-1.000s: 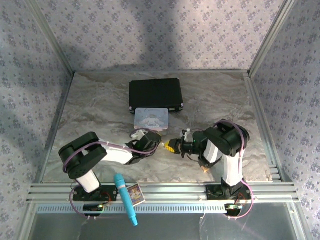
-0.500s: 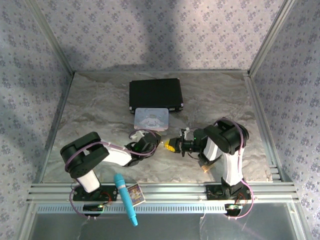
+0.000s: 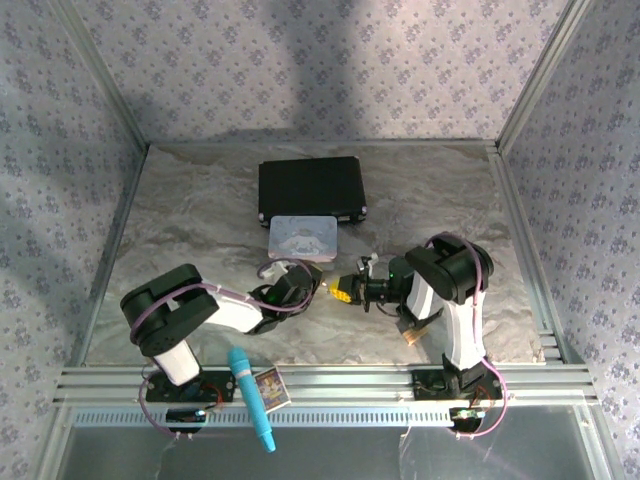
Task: Unlock a padlock with a key
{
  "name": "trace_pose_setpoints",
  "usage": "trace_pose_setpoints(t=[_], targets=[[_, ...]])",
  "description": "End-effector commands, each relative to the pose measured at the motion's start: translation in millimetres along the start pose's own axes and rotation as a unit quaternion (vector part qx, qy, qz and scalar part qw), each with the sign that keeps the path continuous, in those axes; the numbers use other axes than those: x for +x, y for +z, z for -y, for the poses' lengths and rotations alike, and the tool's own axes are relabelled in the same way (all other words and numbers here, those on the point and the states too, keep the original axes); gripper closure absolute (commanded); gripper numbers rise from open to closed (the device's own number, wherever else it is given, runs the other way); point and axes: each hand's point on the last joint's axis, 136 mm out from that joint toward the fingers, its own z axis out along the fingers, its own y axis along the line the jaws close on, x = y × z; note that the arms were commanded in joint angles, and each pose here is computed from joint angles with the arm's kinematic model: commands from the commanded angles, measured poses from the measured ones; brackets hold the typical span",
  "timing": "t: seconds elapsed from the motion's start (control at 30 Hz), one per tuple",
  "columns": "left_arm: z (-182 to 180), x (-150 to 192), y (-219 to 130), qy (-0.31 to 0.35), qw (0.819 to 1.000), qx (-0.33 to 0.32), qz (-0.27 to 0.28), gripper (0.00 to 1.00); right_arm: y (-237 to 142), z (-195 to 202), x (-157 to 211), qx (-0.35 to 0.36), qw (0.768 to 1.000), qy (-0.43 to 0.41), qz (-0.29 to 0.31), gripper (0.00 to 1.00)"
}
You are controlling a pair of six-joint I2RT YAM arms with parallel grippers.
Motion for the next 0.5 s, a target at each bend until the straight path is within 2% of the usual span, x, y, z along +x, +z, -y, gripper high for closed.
trace_pose_setpoints(t=[0.0,0.47], targets=[[4,56,-8,0.017,0.993,0.008,-0.117,1.00,4,39,-29,0.057,0.995,0.062,0.057,1.00],[20,65,-6,0.010,0.990,0.043,-0.137,1.00,-2,41,-39,0.053,0.995,0.065,0.057,1.00]])
